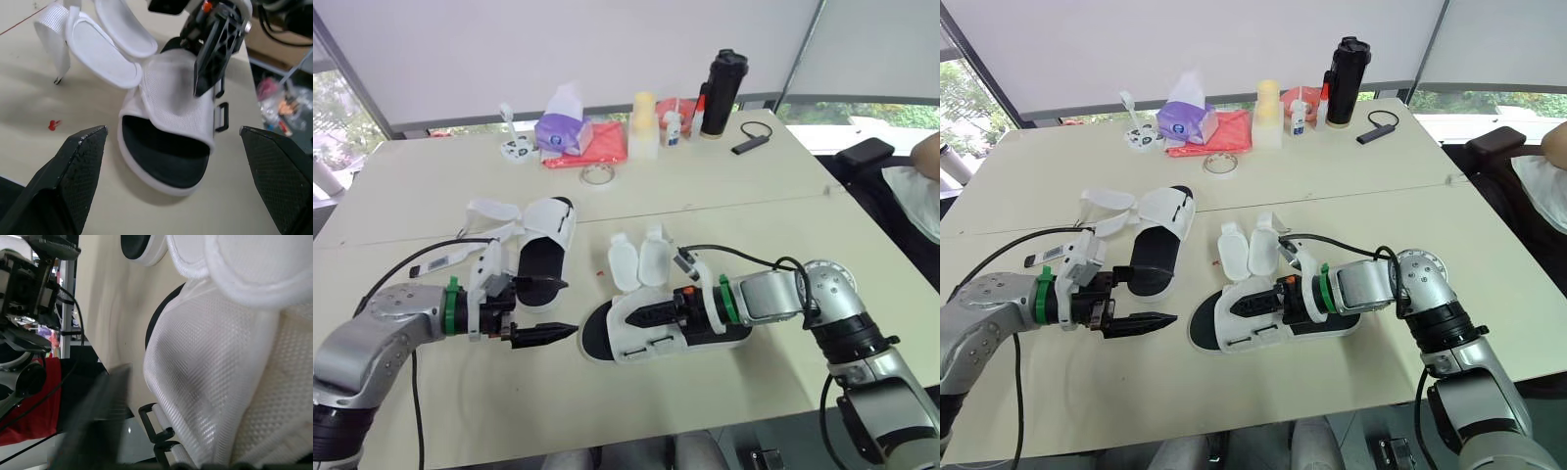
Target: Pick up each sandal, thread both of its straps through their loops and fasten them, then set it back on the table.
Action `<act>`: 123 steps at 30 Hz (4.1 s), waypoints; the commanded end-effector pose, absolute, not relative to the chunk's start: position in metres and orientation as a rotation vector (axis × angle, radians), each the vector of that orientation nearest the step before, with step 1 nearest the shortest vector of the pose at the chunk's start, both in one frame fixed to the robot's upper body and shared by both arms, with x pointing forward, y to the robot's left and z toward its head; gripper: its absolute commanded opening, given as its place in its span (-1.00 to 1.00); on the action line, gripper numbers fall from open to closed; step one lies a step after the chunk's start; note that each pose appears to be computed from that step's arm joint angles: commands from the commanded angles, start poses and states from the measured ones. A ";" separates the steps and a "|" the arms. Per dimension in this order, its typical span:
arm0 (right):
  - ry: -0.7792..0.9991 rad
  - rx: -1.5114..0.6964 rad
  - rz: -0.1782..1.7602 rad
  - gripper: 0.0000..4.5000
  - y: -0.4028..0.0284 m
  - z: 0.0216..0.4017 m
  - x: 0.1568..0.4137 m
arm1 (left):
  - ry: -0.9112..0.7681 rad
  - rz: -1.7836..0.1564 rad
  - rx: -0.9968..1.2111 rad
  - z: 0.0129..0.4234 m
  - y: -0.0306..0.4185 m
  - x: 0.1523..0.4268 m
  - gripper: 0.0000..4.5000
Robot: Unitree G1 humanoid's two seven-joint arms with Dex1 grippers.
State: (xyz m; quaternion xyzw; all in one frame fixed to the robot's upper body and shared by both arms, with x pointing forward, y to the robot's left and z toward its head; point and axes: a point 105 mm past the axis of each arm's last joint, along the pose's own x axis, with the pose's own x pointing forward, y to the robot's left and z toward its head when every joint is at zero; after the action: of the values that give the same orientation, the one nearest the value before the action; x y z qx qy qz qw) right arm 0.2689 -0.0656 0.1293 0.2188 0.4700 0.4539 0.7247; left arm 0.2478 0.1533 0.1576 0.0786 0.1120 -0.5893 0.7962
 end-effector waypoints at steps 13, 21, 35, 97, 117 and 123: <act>0.988 0.080 1.068 1.00 -0.137 0.157 0.221 | 0.069 -1.425 0.300 0.142 0.120 0.247 0.60; 0.749 -0.045 1.053 1.00 -0.166 0.185 0.247 | -0.006 -1.462 0.361 0.126 0.109 0.251 -0.98; 0.497 0.022 1.020 1.00 -0.150 0.219 0.303 | 0.089 -1.500 0.418 0.093 0.107 0.251 -0.98; 0.400 -0.018 1.276 -0.99 -0.078 0.215 0.309 | 0.081 -1.427 0.351 0.079 0.091 0.256 -1.00; -0.583 -1.469 1.404 -0.99 -0.089 0.107 0.251 | 0.106 -1.467 0.363 0.078 0.093 0.258 -1.00; -0.813 -1.605 1.324 -0.99 -0.086 0.103 0.252 | 0.106 -1.464 0.369 0.078 0.093 0.258 -1.00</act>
State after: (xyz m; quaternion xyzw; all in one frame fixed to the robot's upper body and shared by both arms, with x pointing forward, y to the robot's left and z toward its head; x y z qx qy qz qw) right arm 0.2542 -0.0868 0.1111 -0.6284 -0.3109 0.5348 0.4717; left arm 0.2585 0.0917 0.0794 0.1615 0.0437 -0.6644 0.7284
